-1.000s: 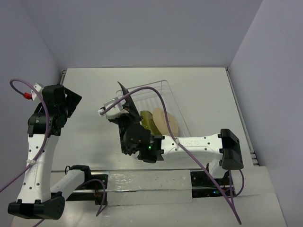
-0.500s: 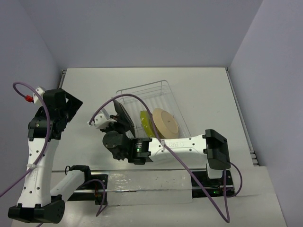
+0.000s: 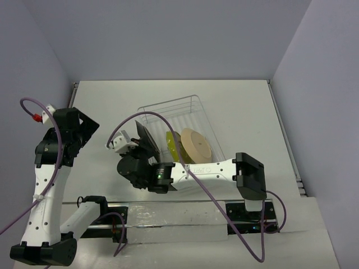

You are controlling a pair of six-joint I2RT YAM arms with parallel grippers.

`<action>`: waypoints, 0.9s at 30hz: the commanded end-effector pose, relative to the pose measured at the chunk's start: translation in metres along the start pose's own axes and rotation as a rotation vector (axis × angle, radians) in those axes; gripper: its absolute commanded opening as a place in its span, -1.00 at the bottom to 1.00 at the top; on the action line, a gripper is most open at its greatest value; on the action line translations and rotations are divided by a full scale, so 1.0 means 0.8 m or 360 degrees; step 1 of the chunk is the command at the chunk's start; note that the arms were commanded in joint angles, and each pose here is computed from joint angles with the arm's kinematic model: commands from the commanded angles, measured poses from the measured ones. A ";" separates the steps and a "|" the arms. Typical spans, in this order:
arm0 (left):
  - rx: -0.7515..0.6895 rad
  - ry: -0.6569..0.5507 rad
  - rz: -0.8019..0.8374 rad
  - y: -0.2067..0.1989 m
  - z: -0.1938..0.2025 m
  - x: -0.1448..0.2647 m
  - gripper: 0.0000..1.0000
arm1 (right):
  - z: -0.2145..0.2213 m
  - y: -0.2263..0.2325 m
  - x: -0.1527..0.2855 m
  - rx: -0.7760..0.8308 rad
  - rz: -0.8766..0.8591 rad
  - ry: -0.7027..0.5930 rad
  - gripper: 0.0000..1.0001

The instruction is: Load the plates into the dish rack

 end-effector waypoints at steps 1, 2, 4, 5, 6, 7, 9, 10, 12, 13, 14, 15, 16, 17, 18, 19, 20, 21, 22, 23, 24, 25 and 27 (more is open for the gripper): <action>-0.0034 -0.0025 0.0040 0.000 -0.001 0.004 0.99 | -0.021 -0.015 -0.004 -0.0268 0.0182 -0.0057 -1.00; -0.0036 -0.0023 0.0032 0.000 -0.001 0.004 0.99 | -0.023 -0.021 -0.006 -0.0298 0.0206 -0.0064 -1.00; -0.0038 -0.0022 0.0020 0.001 -0.001 0.004 0.99 | -0.022 -0.028 -0.009 -0.0332 0.0221 -0.0057 -1.00; -0.0038 -0.0022 0.0015 0.001 -0.002 0.004 0.99 | -0.020 -0.030 -0.009 -0.0342 0.0220 -0.0050 -1.00; -0.0041 -0.0022 0.0016 0.001 -0.001 0.004 0.99 | -0.017 -0.029 -0.008 -0.0343 0.0206 -0.0047 -1.00; -0.0048 -0.0022 0.0025 0.001 -0.001 0.003 0.99 | -0.011 -0.027 -0.009 -0.0342 0.0182 -0.0043 -1.00; -0.0062 -0.0015 0.0029 0.001 0.000 0.004 0.99 | 0.001 -0.023 -0.008 -0.0334 0.0169 -0.0031 -1.00; -0.0065 -0.0015 0.0031 0.001 0.000 0.004 0.99 | 0.006 -0.022 -0.009 -0.0336 0.0178 -0.0023 -1.00; -0.0070 -0.0017 0.0024 0.002 0.001 0.003 0.99 | 0.016 -0.019 -0.009 -0.0359 0.0192 -0.0003 -1.00; -0.0070 -0.0017 0.0023 0.003 0.001 0.004 0.99 | 0.020 -0.019 -0.008 -0.0347 0.0192 0.0009 -1.00; -0.0071 -0.0016 0.0024 0.003 0.002 0.003 0.99 | 0.023 -0.019 -0.008 -0.0363 0.0193 0.0016 -1.00; -0.0074 -0.0013 0.0028 0.002 0.002 0.003 0.99 | 0.025 -0.018 -0.007 -0.0389 0.0194 0.0020 -1.00; -0.0080 -0.0008 0.0038 0.001 0.003 0.003 0.99 | 0.028 -0.018 -0.007 -0.0399 0.0194 0.0026 -1.00; -0.0088 -0.0006 0.0042 0.001 0.003 0.003 0.99 | 0.030 -0.018 -0.006 -0.0405 0.0199 0.0031 -1.00; -0.0092 -0.0007 0.0042 0.001 0.002 0.004 0.99 | 0.033 -0.018 -0.005 -0.0451 0.0209 0.0040 -1.00; -0.0091 -0.0008 0.0040 0.001 0.001 0.005 0.99 | 0.038 -0.019 -0.003 -0.0410 0.0209 0.0056 -1.00; -0.0094 -0.0013 0.0034 0.002 0.000 0.006 0.99 | 0.041 -0.018 0.000 -0.0445 0.0214 0.0065 -1.00; -0.0095 -0.0020 0.0033 0.003 -0.001 0.007 0.99 | 0.044 -0.017 0.003 -0.0477 0.0217 0.0071 -1.00; -0.0095 -0.0026 0.0036 0.003 -0.002 0.008 0.99 | 0.047 -0.016 0.006 -0.0484 0.0222 0.0074 -1.00; -0.0096 -0.0033 0.0039 0.004 -0.002 0.010 0.99 | 0.051 -0.015 0.011 -0.0481 0.0231 0.0075 -0.96; -0.0099 -0.0040 0.0044 0.004 -0.003 0.011 0.99 | 0.056 -0.016 0.016 -0.0454 0.0249 0.0078 -0.89; -0.0103 -0.0047 0.0047 0.005 -0.004 0.012 0.99 | 0.060 -0.019 0.019 -0.0414 0.0270 0.0080 -0.85; -0.0114 -0.0055 0.0043 0.006 -0.005 0.013 0.99 | 0.062 -0.011 0.028 -0.0516 0.0279 0.0072 -0.73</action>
Point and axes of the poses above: each gripper's point midway between its finger pads, its own x axis back along the fingers, its own y axis along the line the jaws close on, z = x × y, the point moved 6 cm from there along x, back along the fingers, and after that the axes turned 13 degrees about -x, right-handed, at the moved point
